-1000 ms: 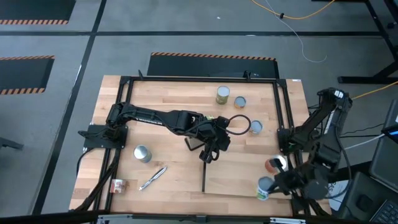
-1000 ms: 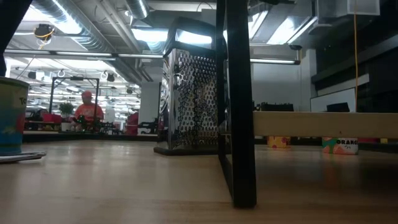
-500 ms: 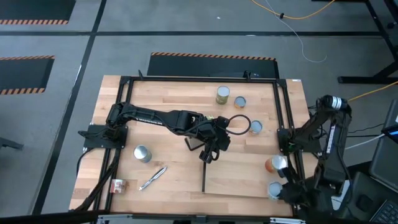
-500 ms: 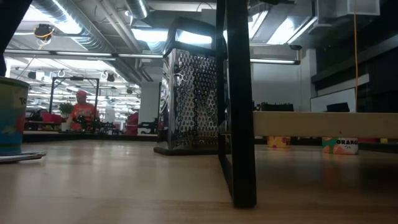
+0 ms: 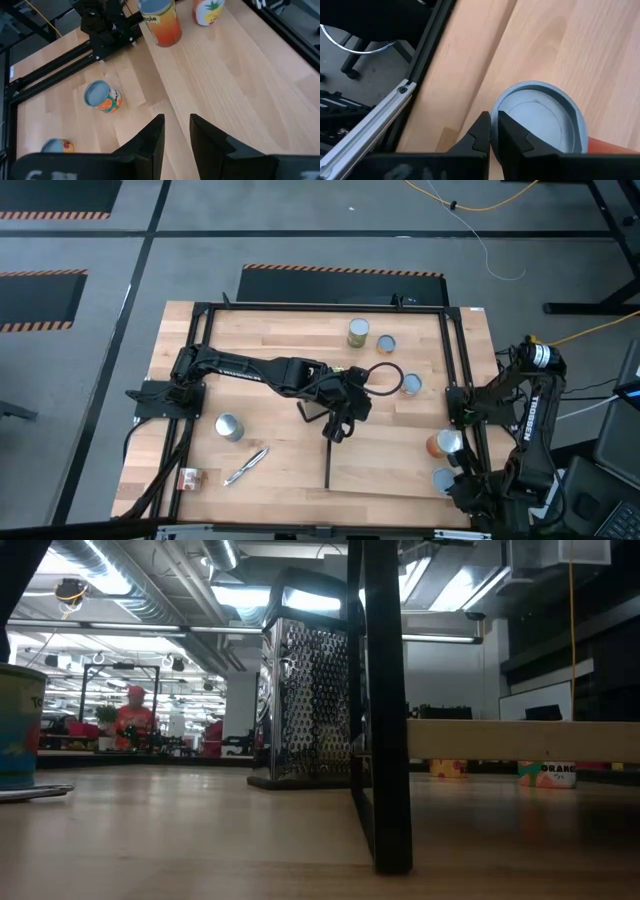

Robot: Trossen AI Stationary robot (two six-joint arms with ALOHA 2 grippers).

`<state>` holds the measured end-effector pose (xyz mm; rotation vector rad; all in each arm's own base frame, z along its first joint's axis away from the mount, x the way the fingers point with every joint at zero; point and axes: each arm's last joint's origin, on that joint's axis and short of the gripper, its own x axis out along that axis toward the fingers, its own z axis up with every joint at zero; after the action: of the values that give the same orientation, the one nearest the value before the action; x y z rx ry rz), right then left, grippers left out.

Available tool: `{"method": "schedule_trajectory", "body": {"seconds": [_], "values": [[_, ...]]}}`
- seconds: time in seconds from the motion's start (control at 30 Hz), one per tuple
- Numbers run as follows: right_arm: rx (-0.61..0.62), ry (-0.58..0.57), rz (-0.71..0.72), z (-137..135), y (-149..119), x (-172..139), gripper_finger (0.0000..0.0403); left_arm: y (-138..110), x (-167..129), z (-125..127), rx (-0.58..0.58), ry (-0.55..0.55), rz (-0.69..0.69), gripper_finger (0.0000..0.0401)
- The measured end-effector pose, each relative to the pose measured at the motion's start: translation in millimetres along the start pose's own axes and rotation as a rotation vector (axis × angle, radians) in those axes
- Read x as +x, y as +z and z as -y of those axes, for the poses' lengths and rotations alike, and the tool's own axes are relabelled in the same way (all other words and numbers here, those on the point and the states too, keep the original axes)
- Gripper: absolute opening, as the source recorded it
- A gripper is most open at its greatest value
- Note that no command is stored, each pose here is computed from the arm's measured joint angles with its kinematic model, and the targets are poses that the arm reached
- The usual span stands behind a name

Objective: Pick and place cans onto a shelf
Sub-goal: Put the canned mixed fruit on the shelf

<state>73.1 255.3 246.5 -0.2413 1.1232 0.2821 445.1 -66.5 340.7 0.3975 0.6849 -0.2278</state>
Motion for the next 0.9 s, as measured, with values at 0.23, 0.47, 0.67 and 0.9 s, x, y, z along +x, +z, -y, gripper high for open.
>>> {"method": "schedule_trajectory", "body": {"seconds": [0.23,0.47,0.67,0.9], "values": [[-0.023,0.000,-0.015,0.5,-0.9,0.2,0.0036,1.0,0.0,-0.3,-0.002,0.004,0.010,0.0084],[-0.051,0.009,-0.041,0.7,-2.1,0.7,0.0046,1.4,0.2,-0.5,-0.002,0.005,0.014,0.0084],[-0.063,-0.015,-0.061,3.3,-4.0,0.6,0.0047,1.4,0.2,-0.5,-0.003,0.005,0.014,0.0084],[-0.067,-0.027,-0.070,4.6,-4.8,0.5,0.0054,1.4,0.2,-0.5,-0.004,0.005,0.015,0.0084]]}}
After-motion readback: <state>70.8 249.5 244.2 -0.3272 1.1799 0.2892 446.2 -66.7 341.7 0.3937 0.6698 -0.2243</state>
